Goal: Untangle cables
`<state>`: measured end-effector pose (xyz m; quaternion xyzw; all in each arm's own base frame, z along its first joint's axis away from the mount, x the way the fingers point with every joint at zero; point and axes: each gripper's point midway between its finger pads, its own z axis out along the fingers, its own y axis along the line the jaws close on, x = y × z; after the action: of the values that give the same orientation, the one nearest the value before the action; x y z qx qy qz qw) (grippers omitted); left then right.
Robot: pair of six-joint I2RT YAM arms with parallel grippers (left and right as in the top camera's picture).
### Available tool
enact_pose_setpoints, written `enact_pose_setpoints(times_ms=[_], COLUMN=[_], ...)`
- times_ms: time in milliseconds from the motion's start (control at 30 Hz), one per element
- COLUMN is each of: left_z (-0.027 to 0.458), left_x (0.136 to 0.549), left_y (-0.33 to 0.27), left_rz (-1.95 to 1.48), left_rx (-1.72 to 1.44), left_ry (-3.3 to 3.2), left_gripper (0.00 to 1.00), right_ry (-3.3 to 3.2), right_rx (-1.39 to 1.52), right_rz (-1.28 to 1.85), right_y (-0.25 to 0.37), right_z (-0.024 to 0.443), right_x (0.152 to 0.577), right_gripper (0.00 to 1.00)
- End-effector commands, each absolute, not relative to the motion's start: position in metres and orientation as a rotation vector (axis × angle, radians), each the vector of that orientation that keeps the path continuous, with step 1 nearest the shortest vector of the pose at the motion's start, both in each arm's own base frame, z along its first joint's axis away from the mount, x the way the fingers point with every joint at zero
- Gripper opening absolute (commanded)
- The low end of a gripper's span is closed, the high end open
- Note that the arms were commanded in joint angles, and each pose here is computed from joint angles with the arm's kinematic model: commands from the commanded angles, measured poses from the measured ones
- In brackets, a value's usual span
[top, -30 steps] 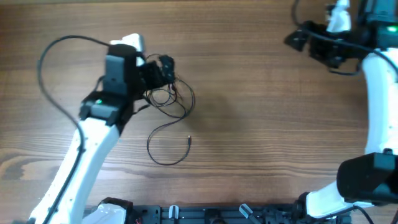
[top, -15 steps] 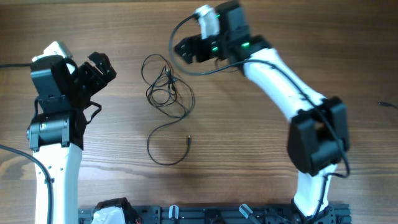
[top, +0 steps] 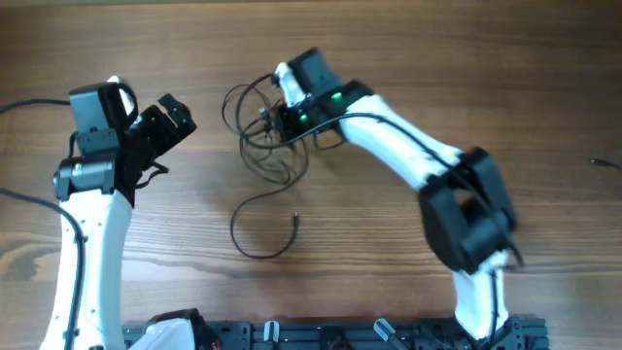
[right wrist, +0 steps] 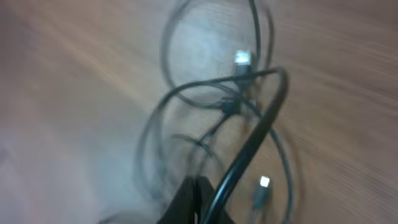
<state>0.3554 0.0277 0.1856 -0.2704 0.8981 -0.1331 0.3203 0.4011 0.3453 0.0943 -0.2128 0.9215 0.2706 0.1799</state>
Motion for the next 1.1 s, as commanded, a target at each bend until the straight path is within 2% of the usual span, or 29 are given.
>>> enact_pose_setpoints(times_ms=[0,67,200,500,667,833,900,1033,1067], left_z=[0.17,0.153,0.122,0.097,0.07,0.069,0.073,0.066,0.062], left_x=[0.361,0.363,0.364,0.373,0.375,0.384,0.382,0.376,0.376], left_y=[-0.012,-0.03,-0.061,-0.132,-0.156,-0.198,-0.217,-0.223,-0.217], left_rz=[-0.633,-0.712,-0.762,-0.815,-0.891,-0.961,-0.988,-0.894,-0.837], left_rx=[-0.618,-0.593,-0.607,-0.352,-0.653,-0.519,-0.443,-0.42,-0.442], left_ry=[2.453,2.52,2.625,2.689,2.732,2.688,2.675,2.695,2.701], left_gripper=[1.0,1.0,1.0,1.0,1.0,1.0,0.9,0.27,0.17], right_ry=[2.293,2.219,2.102,2.002,1.845,1.673,1.609,1.647,1.688], right_rx=[-0.761,-0.8,-0.843,-0.871,-0.932,-0.973,-0.955,-0.868,-0.824], right_rz=[0.969,0.971,0.948,0.998,1.092,1.175,1.186,1.083,1.034], right_y=[0.336,0.324,0.307,0.307,0.316,0.324,0.326,0.319,0.313], right_z=[0.244,0.283,0.332,0.36,0.392,0.427,0.442,0.439,0.433], right_x=[0.368,0.346,0.32,0.307,0.296,0.287,0.29,0.31,0.32], right_gripper=[0.04,0.04,0.05,0.04,0.04,0.04,0.04,0.04,0.04])
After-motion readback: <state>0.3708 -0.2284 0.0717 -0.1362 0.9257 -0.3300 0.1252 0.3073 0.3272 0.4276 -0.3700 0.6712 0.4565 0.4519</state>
